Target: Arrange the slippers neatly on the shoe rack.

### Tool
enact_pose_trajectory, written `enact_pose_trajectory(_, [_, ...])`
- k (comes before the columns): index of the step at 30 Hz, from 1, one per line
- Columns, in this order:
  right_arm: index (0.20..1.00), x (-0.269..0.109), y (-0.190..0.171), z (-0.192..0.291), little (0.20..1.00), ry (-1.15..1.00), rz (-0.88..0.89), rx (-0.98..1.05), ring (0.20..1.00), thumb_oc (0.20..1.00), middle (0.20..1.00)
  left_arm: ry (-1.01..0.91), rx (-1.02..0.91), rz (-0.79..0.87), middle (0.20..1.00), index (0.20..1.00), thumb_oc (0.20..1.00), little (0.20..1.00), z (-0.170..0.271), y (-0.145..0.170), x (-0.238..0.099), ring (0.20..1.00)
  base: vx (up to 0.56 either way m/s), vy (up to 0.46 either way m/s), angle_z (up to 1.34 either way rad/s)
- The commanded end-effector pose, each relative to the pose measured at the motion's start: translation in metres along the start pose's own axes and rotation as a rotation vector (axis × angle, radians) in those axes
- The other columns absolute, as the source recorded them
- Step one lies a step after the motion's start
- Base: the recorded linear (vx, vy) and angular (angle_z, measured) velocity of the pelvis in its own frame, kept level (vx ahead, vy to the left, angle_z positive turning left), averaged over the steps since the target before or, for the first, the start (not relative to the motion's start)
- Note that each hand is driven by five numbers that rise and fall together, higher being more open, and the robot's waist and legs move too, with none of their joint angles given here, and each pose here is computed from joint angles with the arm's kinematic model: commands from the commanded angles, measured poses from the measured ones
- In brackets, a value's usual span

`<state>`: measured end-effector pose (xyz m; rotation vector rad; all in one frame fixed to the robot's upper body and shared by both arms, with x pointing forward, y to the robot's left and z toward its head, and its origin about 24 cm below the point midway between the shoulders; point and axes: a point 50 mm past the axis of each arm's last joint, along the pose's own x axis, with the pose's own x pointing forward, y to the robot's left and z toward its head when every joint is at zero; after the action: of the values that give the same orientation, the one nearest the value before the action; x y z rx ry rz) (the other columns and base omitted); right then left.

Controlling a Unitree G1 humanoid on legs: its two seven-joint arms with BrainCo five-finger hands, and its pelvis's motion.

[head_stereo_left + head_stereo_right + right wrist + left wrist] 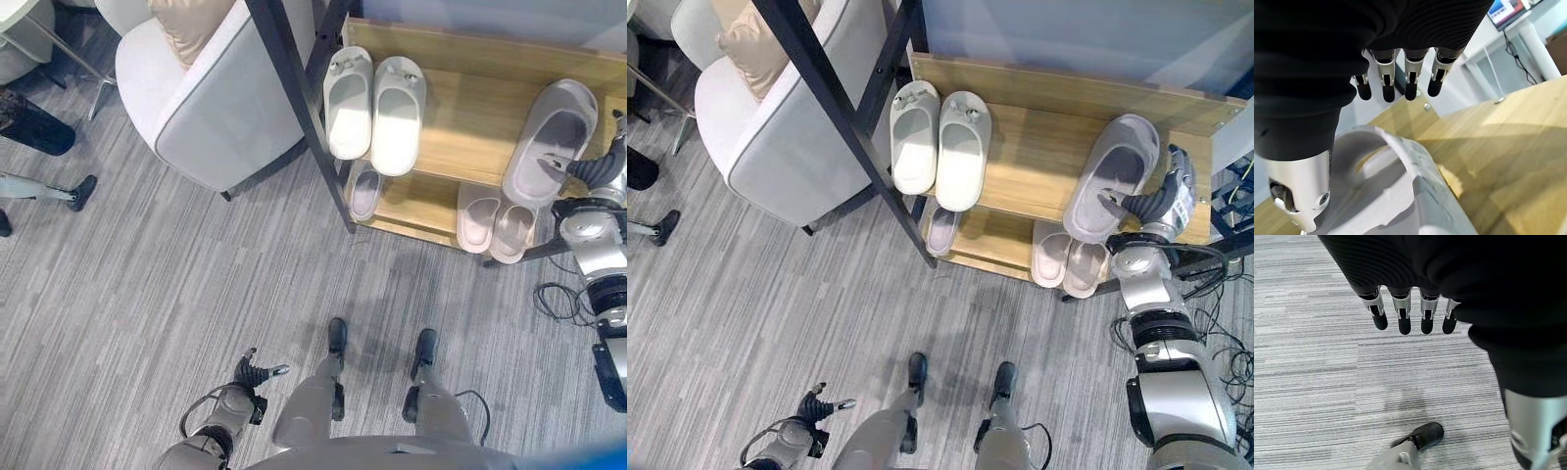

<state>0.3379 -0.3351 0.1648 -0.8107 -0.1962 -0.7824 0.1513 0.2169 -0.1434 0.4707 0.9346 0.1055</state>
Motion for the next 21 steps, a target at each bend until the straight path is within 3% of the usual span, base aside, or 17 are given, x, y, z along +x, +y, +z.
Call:
enact_pose_trajectory(1, [1.0,0.017,-0.019,0.012,1.0,-0.055,-0.053,-0.027,1.0,1.0,1.0,0.044,0.041,0.058,1.0,1.0,1.0,1.0,-0.01,0.016,0.002,1.0,0.0,0.0,0.0])
enact_pose_trajectory(13, [1.0,0.047,-0.033,0.027,1.0,-0.027,-0.068,-0.124,1.0,1.0,1.0,0.032,0.056,0.081,1.0,1.0,1.0,1.0,-0.009,0.024,0.003,1.0,0.01,-0.011,0.01])
enact_pose_trajectory(14, [0.548,0.048,-0.033,0.025,0.548,-0.018,-0.056,-0.164,0.548,0.548,0.548,0.03,0.072,0.076,1.0,1.0,1.0,1.0,-0.01,0.023,0.003,1.0,0.01,-0.028,0.04])
enact_pose_trajectory(15, [0.2,0.049,-0.033,0.026,0.2,-0.03,-0.046,-0.196,0.2,0.2,0.2,0.031,0.076,0.075,1.0,1.0,1.0,1.0,-0.01,0.023,0.002,1.0,0.01,-0.023,0.04])
enact_pose_trajectory(16, [0.2,0.049,-0.033,0.02,0.2,-0.028,-0.003,-0.295,0.2,0.2,0.2,0.027,0.078,0.072,1.0,1.0,1.0,1.0,-0.008,0.024,0.003,1.0,0.01,-0.012,0.04])
enact_pose_trajectory(18, [0.2,0.049,-0.033,0.02,0.2,-0.029,-0.003,-0.295,0.2,0.2,0.2,0.027,0.078,0.072,1.0,1.0,1.0,1.0,-0.008,0.024,0.003,1.0,0.0,-0.016,0.04])
enact_pose_trajectory(19, [0.2,0.056,-0.042,0.023,0.2,-0.063,0.008,-0.414,0.2,0.2,0.2,0.015,0.113,0.064,1.0,1.0,1.0,1.0,-0.007,0.025,0.004,1.0,-0.01,-0.023,0.09])
enact_pose_trajectory(21, [0.2,0.055,-0.04,0.022,0.2,-0.067,0.008,-0.43,0.2,0.2,0.2,0.01,0.119,0.06,1.0,1.0,1.0,1.0,-0.005,0.024,0.004,1.0,-0.02,-0.002,0.12])
